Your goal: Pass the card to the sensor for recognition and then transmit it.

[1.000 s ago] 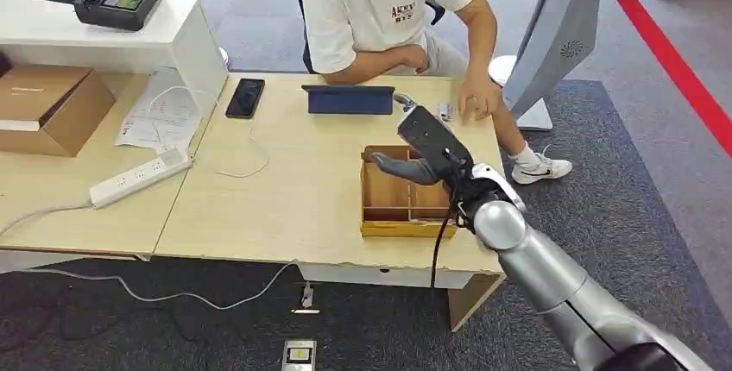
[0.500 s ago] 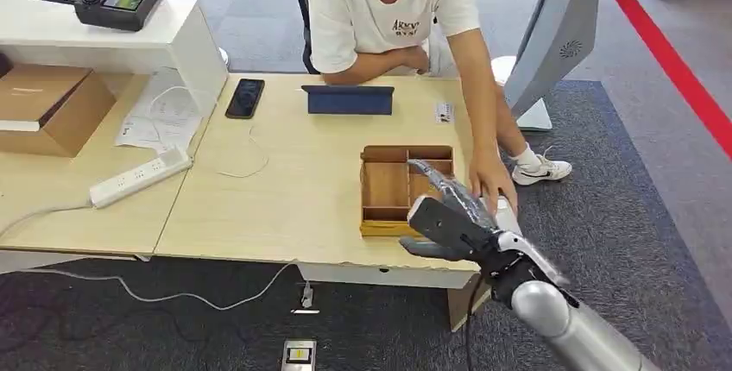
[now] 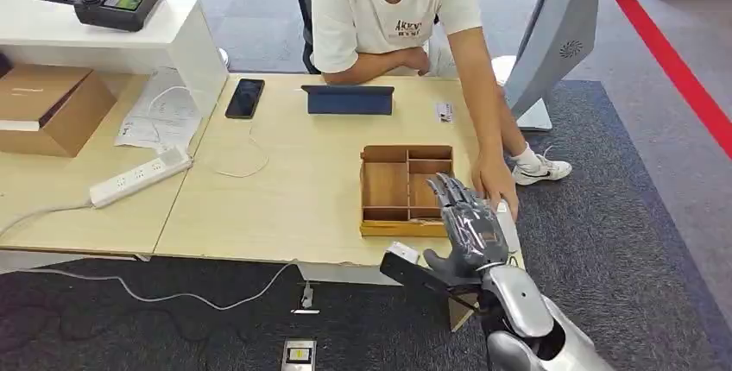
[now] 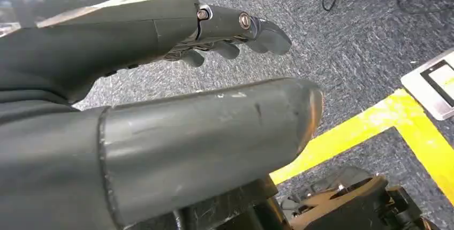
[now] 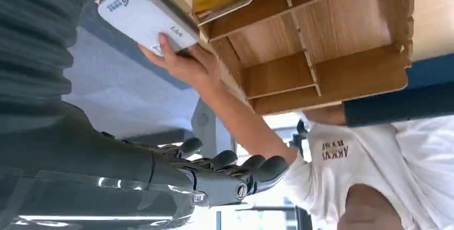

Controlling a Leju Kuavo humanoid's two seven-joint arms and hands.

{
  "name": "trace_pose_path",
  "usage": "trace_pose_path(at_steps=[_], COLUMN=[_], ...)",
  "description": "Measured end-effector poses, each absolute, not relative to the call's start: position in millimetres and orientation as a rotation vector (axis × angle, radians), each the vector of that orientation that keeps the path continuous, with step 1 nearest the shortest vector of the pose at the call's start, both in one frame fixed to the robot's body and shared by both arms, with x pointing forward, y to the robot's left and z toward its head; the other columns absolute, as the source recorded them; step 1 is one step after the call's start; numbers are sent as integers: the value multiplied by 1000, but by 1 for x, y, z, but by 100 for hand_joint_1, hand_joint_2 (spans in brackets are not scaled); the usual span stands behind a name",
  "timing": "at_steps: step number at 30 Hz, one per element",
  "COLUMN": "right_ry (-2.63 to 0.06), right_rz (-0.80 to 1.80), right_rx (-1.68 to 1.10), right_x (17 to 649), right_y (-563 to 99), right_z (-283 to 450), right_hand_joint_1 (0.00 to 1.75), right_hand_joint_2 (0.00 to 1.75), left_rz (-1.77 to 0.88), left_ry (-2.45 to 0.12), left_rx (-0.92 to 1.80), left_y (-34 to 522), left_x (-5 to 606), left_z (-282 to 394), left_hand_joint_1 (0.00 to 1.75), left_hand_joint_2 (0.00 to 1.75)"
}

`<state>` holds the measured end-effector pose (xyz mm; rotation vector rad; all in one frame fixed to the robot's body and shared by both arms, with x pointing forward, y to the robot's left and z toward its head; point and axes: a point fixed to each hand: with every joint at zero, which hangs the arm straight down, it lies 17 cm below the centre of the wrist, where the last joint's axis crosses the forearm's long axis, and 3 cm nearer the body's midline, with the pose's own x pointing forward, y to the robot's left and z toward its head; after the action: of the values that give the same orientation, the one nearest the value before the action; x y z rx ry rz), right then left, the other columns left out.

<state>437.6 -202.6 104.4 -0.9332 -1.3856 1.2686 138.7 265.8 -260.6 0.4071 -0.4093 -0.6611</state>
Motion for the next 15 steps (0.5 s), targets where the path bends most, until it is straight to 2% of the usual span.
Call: trace_pose_path(at_steps=[15], right_ry=[-1364], right_rz=[1308], right_rx=[-929], right_x=[430], right_y=[-171], right_z=[71], right_hand_joint_1=[0], right_hand_joint_2=[175], left_rz=[-664], left_ry=[-401], left_rx=[398], left_y=[264], left_x=[137], left_z=[-261], left_hand_joint_1=[0], left_hand_joint_2=[0])
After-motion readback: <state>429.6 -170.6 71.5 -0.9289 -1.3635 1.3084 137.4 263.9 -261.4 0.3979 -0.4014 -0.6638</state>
